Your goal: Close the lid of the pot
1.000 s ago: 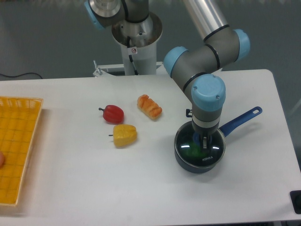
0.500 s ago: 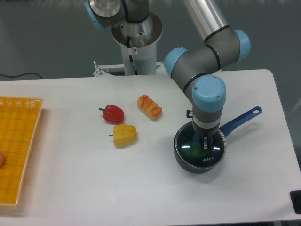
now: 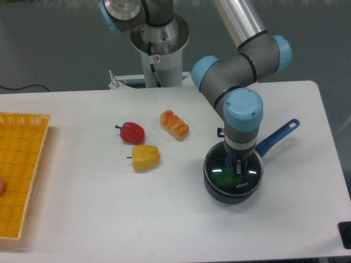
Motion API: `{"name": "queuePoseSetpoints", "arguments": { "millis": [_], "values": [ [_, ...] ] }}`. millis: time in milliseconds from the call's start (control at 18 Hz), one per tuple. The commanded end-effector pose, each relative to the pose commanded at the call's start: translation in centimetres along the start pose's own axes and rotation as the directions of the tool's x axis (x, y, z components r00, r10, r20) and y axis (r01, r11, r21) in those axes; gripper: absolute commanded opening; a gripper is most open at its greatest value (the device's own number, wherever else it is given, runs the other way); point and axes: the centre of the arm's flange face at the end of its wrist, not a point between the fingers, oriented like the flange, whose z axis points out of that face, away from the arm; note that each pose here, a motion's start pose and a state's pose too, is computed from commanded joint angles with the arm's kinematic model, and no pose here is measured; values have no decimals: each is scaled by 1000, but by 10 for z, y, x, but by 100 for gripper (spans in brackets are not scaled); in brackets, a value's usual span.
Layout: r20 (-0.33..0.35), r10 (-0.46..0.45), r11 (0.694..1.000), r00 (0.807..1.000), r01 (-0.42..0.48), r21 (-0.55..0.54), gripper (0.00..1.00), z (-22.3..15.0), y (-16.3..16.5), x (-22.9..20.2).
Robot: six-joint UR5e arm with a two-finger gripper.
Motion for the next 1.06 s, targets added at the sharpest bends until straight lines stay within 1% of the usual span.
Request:
{"name": "queuePoseSetpoints", "arguments": {
  "millis": [278, 333, 389, 444, 500, 611, 833, 944, 1056],
  "values": [
    [-4, 1, 1000, 1000, -1, 5, 76, 1, -2, 1],
    [-2, 1, 1000, 1000, -1, 7, 79, 1, -3, 1],
    [-2, 1, 1000, 1000, -1, 9, 95, 1, -4, 1],
    [5, -11, 1000, 1000, 11, 19, 100, -2, -6, 1],
    [26, -22, 999, 999, 20, 44, 100, -6, -11, -1],
    [61, -71, 994, 996, 66, 90, 100, -18, -17, -1],
    [101, -126, 986, 987, 113, 125, 100, -37, -31, -3],
    [104, -126, 985, 987, 112, 129, 100, -38, -33, -3],
    [119, -125, 986, 985, 111, 121, 100, -50, -35, -1]
  ]
}}
